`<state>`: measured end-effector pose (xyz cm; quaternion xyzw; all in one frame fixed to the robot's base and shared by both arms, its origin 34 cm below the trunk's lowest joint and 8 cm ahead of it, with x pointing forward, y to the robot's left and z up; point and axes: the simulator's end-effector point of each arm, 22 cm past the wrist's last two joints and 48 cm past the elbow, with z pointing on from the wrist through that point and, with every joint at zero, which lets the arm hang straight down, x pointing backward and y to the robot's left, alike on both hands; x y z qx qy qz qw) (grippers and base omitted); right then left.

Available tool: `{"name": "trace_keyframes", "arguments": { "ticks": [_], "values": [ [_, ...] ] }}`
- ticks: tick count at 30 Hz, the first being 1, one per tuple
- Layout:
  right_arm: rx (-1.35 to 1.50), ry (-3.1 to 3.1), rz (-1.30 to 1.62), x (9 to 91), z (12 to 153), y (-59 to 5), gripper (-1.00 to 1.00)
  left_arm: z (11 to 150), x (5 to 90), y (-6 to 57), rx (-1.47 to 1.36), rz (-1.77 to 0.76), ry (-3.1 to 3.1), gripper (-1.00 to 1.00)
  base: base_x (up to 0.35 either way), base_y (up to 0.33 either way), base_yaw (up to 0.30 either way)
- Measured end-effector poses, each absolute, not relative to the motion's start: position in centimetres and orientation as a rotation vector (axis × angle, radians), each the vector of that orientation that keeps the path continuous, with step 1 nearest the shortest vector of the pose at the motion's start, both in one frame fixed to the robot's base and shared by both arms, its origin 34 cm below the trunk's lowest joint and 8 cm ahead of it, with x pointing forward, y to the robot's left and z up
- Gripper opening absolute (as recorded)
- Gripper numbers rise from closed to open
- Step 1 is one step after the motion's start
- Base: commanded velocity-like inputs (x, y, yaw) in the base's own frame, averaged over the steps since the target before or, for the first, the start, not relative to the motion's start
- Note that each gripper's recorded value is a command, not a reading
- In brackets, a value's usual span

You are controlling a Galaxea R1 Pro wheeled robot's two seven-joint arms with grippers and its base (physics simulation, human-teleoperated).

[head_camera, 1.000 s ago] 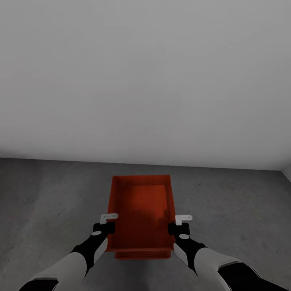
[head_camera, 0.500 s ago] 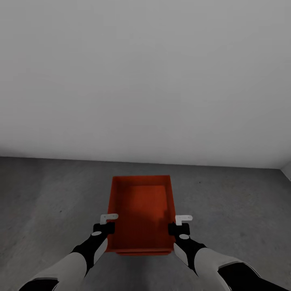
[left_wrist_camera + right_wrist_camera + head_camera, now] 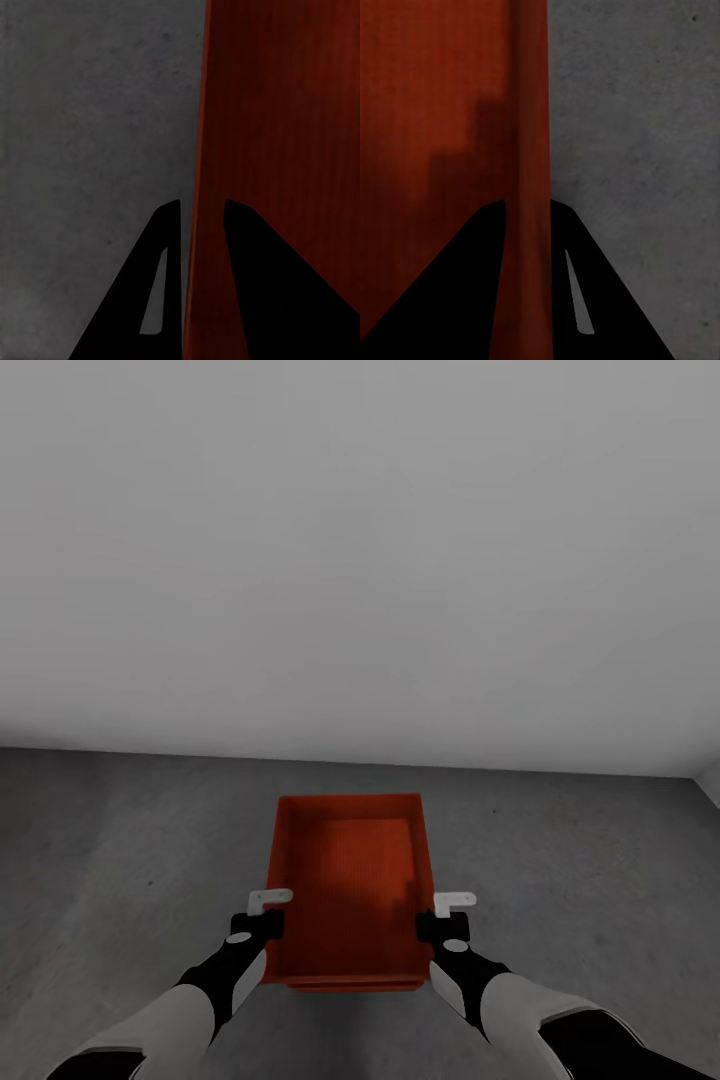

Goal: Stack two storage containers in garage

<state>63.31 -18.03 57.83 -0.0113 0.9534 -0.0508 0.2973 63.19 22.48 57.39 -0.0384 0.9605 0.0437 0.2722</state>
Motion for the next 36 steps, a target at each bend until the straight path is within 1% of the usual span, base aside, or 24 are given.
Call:
{"name": "trace_keyframes", "arguments": {
  "ticks": [36],
  "values": [
    [-0.030, 2.533, -0.135, 63.7, 52.9, -18.0, -1.00, 52.5, 63.6, 22.5, -0.104, 0.117, 2.584, -1.00, 0.000, 0.000, 0.000]
  ]
}}
